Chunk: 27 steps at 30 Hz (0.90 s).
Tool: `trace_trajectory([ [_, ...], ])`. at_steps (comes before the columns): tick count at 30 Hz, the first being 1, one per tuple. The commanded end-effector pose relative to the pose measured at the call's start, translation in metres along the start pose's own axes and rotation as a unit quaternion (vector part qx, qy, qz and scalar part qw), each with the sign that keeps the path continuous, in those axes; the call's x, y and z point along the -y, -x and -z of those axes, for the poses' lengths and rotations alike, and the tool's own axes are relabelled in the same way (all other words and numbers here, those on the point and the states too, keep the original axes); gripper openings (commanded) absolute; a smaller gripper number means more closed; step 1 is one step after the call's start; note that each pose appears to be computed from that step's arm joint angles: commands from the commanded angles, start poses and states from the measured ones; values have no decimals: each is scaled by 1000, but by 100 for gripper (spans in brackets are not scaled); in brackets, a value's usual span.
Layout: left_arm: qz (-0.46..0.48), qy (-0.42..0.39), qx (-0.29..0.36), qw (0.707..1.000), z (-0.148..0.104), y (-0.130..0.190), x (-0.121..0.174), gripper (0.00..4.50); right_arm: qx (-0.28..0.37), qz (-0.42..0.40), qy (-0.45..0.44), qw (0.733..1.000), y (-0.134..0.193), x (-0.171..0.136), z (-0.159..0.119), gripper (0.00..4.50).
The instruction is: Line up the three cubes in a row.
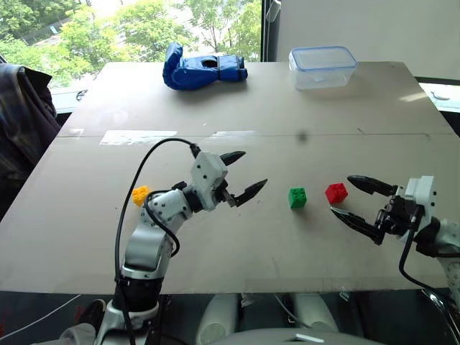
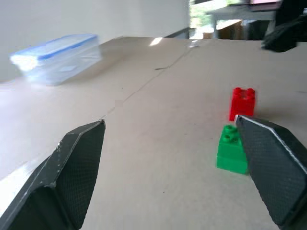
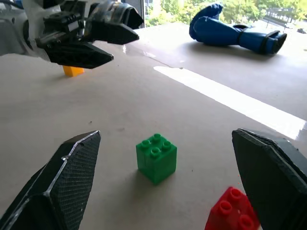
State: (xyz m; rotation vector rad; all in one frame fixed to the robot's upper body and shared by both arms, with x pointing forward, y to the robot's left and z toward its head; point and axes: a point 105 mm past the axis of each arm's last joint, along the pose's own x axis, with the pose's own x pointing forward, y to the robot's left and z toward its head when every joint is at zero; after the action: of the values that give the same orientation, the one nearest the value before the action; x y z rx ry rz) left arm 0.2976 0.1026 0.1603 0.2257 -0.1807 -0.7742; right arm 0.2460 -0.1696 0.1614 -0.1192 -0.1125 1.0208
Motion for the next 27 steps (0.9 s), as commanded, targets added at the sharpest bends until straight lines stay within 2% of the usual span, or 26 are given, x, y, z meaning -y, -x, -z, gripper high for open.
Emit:
trace_trajectory([
  [1, -172, -24, -37, 984, -7, 24, -36, 445, 9, -44, 0, 999, -15, -7, -10, 450],
  [3, -229, -12, -55, 972, -4, 42, -48, 445, 7, -67, 3, 998, -23, -7, -10, 450],
  [5, -271, -17, -41, 961, -13, 59, -54, 445, 12, -81, 2, 997, -31, -6, -10, 450],
  [10, -362, 2, -27, 932, -23, 89, -50, 445, 15, -106, 4, 994, -40, -1, -9, 450],
  [13, -406, 47, -58, 911, -1, 105, -41, 445, 19, -118, 6, 993, -44, 0, -10, 450],
  [18, -426, 54, -107, 897, 27, 123, -34, 445, 22, -127, 6, 992, -47, 0, -10, 450],
  [21, -436, 50, -112, 891, 32, 131, -41, 445, 21, -128, 7, 992, -47, -1, -10, 450],
  [27, -441, 54, -143, 884, 57, 145, -54, 445, 21, -130, 10, 991, -46, -3, -11, 450],
])
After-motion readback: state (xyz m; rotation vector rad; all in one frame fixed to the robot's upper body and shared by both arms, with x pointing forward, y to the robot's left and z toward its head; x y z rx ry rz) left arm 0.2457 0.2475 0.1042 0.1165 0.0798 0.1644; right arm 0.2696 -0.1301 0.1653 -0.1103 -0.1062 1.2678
